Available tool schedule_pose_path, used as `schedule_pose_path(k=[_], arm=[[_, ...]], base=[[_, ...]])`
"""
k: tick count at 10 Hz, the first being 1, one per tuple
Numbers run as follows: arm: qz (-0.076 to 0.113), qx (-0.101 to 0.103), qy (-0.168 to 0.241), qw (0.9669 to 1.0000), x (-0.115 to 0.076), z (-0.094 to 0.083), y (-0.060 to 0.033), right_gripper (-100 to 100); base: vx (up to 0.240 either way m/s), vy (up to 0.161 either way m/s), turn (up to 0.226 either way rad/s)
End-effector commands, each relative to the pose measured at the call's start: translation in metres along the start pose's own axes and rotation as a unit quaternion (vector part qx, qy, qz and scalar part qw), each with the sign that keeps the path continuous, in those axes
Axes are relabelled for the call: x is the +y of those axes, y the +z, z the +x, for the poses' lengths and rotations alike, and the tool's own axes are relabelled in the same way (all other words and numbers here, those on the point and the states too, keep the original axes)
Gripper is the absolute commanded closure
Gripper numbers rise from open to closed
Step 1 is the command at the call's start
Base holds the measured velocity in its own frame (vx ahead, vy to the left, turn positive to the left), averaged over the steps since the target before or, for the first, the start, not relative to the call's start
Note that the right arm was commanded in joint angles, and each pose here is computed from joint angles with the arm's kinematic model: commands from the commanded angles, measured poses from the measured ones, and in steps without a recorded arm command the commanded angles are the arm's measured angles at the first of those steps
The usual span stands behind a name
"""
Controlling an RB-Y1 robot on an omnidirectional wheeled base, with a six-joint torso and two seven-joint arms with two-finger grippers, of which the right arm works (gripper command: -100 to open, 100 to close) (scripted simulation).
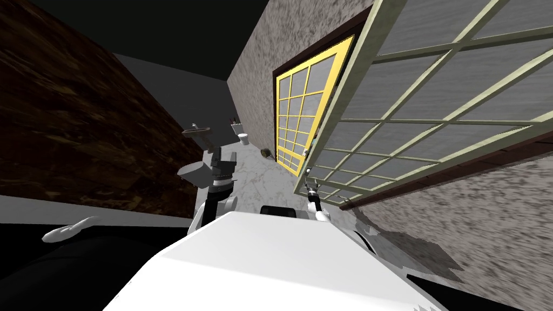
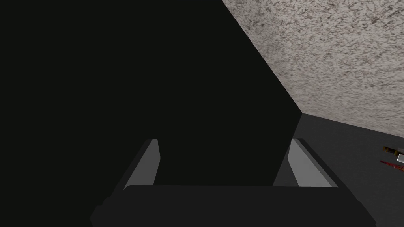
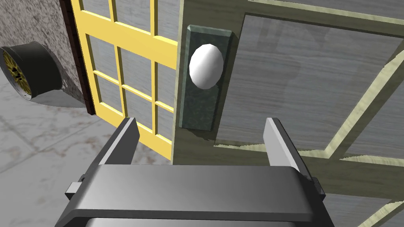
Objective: Pull the door open
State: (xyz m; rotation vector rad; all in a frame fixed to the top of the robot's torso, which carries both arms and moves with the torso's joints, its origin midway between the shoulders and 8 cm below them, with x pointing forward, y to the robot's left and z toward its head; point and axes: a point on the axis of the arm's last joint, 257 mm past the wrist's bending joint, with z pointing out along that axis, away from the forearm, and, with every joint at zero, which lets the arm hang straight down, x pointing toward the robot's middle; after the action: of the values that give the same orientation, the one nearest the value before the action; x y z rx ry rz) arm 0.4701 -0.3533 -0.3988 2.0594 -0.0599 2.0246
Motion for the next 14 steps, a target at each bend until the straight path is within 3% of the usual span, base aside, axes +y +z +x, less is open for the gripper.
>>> schedule_pose_path(k=[1, 5, 6, 7, 10, 11, 13, 14], arm=[[-0.003, 0.000, 0.028, 0.9996, -0.001, 0.000, 0.0008, -100], [-0.007, 0.000, 0.073, 0.9973, -0.003, 0.001, 0.0024, -100], [-0.007, 0.000, 0.065, 0.9979, -0.003, 0.001, 0.0021, -100], [-0.016, -0.001, 0.068, 0.9976, 0.016, -0.003, -0.0016, -100], [-0.018, -0.001, 0.068, 0.9975, 0.021, -0.004, -0.0026, -100], [-0.029, -0.002, 0.068, 0.9973, 0.043, -0.007, -0.0072, -100], [-0.029, -0.002, 0.068, 0.9973, 0.043, -0.007, -0.0072, -100], [-0.039, -0.002, 0.068, 0.9969, 0.064, -0.010, -0.0120, -100]], base=[[-0.102, -0.046, 0.066], [-0.064, -0.024, 0.051], [-0.022, -0.007, 0.009], [0.134, -0.017, 0.142], [0.145, 0.016, 0.031], [0.131, 0.010, 0.172], [0.123, 0.001, 0.020], [0.143, 0.009, 0.120]])
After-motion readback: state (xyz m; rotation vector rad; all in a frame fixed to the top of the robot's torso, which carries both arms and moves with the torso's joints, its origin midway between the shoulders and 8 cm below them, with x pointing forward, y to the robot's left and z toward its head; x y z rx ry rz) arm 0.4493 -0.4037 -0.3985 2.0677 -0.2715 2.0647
